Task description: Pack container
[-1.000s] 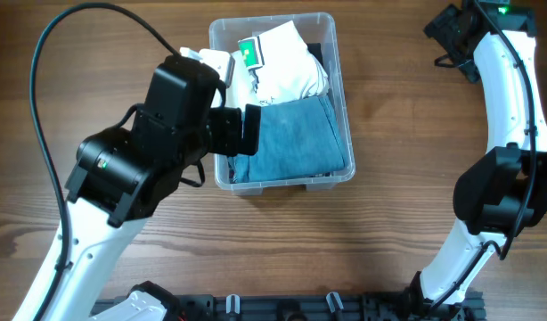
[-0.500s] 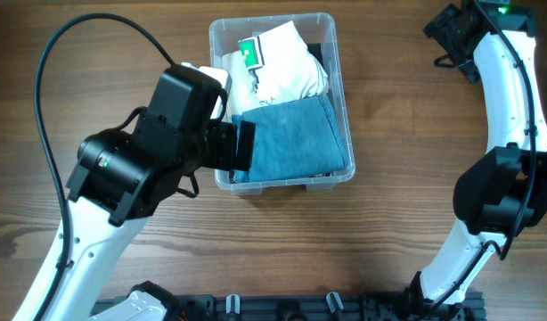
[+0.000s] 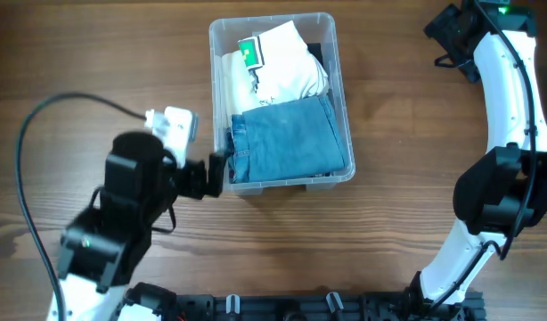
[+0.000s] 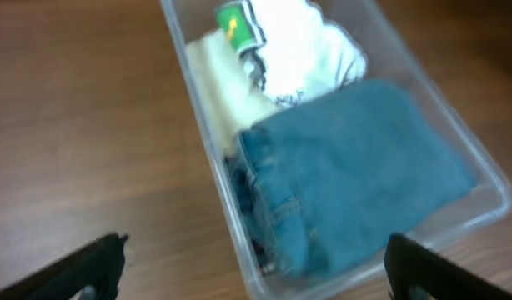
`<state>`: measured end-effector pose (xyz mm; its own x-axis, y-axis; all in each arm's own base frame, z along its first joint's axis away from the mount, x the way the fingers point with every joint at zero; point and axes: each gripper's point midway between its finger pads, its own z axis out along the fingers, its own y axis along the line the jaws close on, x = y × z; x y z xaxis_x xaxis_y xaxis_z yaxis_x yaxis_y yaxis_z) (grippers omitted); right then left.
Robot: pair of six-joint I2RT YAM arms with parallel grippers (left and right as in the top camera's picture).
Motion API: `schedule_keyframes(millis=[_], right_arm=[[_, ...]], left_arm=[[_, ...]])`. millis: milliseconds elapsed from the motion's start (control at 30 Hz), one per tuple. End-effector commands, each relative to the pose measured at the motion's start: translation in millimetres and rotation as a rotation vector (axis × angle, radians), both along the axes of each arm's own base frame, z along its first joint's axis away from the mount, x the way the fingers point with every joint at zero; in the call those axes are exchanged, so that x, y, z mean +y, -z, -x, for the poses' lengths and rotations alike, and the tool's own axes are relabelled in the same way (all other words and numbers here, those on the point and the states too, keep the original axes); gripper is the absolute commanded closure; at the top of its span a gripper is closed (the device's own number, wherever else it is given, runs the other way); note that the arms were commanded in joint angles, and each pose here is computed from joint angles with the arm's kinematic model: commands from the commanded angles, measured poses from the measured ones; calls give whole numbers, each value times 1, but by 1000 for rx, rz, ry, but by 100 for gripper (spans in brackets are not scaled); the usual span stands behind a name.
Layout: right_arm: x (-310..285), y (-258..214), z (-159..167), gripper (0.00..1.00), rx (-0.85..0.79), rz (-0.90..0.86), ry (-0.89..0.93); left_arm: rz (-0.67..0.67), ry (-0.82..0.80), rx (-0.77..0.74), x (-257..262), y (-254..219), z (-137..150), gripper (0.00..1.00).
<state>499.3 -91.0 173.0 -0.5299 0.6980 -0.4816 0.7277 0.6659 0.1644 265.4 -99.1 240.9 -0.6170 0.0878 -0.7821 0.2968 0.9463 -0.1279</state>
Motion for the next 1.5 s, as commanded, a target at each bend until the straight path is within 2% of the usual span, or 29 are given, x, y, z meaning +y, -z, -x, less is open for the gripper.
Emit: schedule_keyframes(millis=[0,367,567,967,1133,1467], right_arm=[[3,8,-1,0,13,-11,3],[3,8,-1,0,13,-11,3],[3,8,-1,0,13,-11,3],[2,8,-1,0,13,-12,4],[3,8,-1,0,13,-11,3],[2,8,-1,0,13,-11,4]], left_arm=[[6,127,-99,2,35,18,0],[28,35,-462,31,48,27,0],[23,-15,-576,43,50,28,0],[3,-86,-706,59,43,29,0],[2,-99,-775,61,27,29,0],[3,-98,-785,61,42,24,0]])
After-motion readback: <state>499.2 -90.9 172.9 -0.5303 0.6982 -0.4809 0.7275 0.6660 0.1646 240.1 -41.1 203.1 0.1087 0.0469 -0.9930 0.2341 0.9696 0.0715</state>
